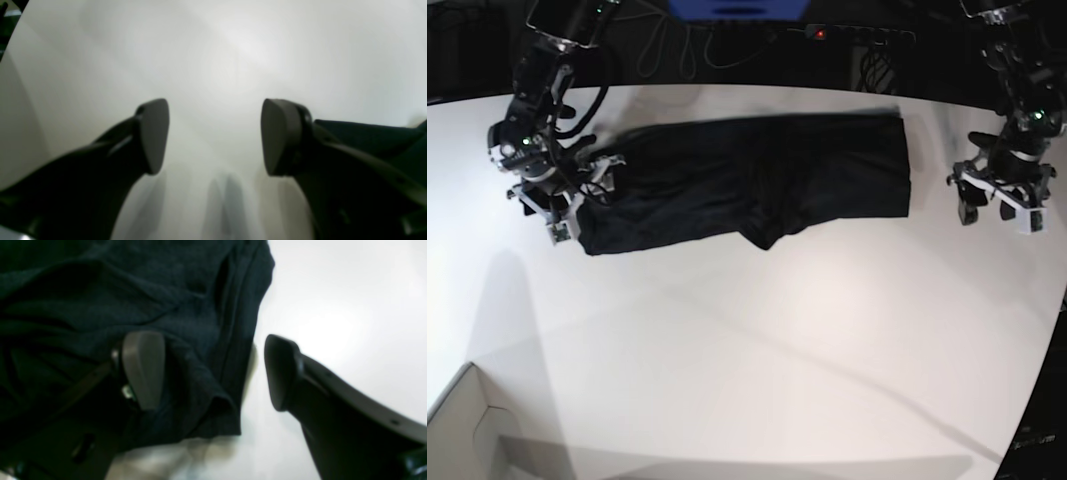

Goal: Layout the t-shirt on the table in an organized manner, then fold the t-shirt properly
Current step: 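Adjust the strip end held by the right gripper, pressing it flat, then grasp the strip end with the right gripper and lift it, then fold the held end with the right gripper over toward the left gripper, then release the right gripper and press the folded bundle with the left gripper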

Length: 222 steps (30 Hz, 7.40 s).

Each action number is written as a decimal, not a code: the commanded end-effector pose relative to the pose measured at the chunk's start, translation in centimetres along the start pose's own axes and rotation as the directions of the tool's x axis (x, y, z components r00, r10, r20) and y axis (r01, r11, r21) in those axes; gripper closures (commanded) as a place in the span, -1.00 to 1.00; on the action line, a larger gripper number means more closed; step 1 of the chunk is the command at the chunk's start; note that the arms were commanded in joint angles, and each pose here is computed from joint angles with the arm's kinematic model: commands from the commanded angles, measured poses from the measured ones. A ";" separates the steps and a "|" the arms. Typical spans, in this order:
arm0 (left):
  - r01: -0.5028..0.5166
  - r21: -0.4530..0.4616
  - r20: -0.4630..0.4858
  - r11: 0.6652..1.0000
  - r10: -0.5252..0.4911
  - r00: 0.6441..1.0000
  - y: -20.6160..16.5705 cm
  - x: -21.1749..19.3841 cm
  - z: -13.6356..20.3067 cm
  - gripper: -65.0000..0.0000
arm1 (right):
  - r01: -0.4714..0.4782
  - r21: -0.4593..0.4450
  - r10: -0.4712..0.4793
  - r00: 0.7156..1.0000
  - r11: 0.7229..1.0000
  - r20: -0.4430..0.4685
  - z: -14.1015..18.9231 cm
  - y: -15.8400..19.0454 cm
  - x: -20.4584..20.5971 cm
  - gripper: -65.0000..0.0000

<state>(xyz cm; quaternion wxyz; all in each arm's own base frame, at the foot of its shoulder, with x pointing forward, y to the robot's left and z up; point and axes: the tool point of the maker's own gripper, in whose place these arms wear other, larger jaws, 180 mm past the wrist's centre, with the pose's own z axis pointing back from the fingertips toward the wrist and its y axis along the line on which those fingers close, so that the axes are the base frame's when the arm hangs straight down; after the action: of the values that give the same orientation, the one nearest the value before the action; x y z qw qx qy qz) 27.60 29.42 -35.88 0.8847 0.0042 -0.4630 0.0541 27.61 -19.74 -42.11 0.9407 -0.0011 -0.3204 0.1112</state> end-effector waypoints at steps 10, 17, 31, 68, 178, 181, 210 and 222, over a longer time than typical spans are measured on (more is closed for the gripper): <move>0.012 0.002 0.046 1.000 -0.012 0.999 0.3 1.5 0.2 -0.29 | 0.019 0.026 -0.019 1.000 0.999 0.005 -1.0 0.2 0.3 -0.45; 0.013 0.005 0.046 1.000 -0.013 0.999 0.3 1.6 0.2 -0.29 | 0.033 0.048 -0.034 0.999 0.998 0.022 -1.2 0.8 0.6 -0.20; 0.008 0.028 0.037 1.000 -0.009 0.999 1.2 1.1 0.7 -0.29 | 0.048 0.059 -0.054 0.994 0.997 0.099 -0.1 0.8 2.7 1.00; -0.034 0.097 0.003 0.995 0.034 0.999 3.6 -1.2 2.6 -0.29 | -0.122 0.074 0.096 0.953 0.990 0.287 4.8 6.4 8.4 1.00; -0.131 0.046 -0.168 0.990 0.137 0.976 0.0 -6.0 6.3 -0.35 | -0.563 0.428 0.207 0.744 0.707 0.636 8.2 29.8 16.3 -0.24; -0.172 -0.048 -0.105 0.984 0.166 0.980 -2.5 -3.9 6.7 -0.35 | -0.491 0.414 0.183 0.785 0.766 0.592 6.8 27.0 15.8 -0.24; -0.339 -0.309 -0.197 0.889 0.289 0.937 -10.0 -4.0 3.6 -0.35 | -0.341 0.348 0.141 0.860 0.873 0.490 4.4 20.1 13.0 -0.23; -0.342 -0.194 -0.102 0.920 0.328 0.939 -3.8 0.2 3.6 -0.35 | -0.341 0.346 0.141 0.860 0.874 0.491 4.4 20.0 13.1 -0.23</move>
<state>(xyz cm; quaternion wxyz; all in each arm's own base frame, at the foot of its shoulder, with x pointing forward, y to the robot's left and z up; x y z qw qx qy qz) 24.72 25.30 -34.60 0.8782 -0.1712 -0.4142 0.1668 30.08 1.79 -34.03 0.8126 0.1784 -0.4671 0.2994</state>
